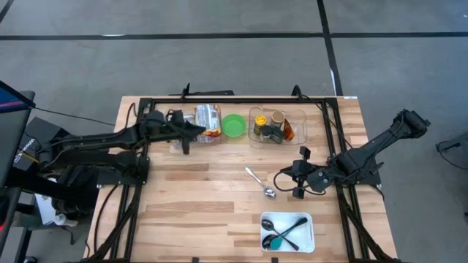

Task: Pick & Place Food Item
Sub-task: Put the silver spoon in the white bin

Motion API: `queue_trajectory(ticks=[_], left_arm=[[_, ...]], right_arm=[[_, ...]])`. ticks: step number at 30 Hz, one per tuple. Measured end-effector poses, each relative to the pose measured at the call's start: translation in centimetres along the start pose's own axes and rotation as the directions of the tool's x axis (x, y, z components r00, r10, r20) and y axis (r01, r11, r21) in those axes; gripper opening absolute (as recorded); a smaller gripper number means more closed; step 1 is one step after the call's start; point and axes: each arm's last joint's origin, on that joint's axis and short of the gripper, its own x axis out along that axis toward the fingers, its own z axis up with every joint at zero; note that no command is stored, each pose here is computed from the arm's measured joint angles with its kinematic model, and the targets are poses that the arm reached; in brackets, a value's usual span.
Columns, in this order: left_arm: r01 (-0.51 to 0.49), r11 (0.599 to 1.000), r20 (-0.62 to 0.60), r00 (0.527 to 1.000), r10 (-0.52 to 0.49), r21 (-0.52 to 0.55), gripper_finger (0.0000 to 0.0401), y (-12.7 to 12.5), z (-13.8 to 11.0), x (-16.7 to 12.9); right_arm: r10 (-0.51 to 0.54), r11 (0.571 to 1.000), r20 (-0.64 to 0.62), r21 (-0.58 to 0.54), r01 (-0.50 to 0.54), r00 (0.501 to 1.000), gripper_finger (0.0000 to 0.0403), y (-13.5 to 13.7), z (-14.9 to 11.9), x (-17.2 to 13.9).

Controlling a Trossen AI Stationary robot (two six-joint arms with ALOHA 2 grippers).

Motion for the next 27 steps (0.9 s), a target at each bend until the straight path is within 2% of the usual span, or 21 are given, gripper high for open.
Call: queue_trajectory(ticks=[3,7,13,20,27], left_arm=[[0.095,0.995,0.04,0.995,-0.095,0.015,0.0002,-1.1,0.6,-1.0],[0.162,0.986,0.106,0.981,-0.165,0.036,0.0002,-2.4,1.5,-2.5],[0.201,0.976,0.189,0.958,-0.215,0.088,0.0002,-3.1,2.4,-4.6],[0.17,0.975,0.231,0.952,-0.2,0.144,0.0002,-3.1,2.8,-6.2],[-0.013,0.98,0.214,0.976,-0.031,0.2,0.0002,-2.4,2.3,-7.2]], right_arm=[[0.0,1.0,0.0,0.0,0.0,1.0,0.0001,0.0,0.0,0.0],[0.0,1.0,0.0,0.0,0.0,1.0,0.0001,0.0,0.0,0.0],[0.0,1.0,0.0,0.0,0.0,1.0,0.0001,0.0,0.0,0.0],[0.001,1.0,0.0,0.0,-0.001,1.0,0.0001,0.0,0.0,0.0],[0.001,1.0,0.0,0.0,-0.001,1.0,0.0001,0.0,0.0,0.0]])
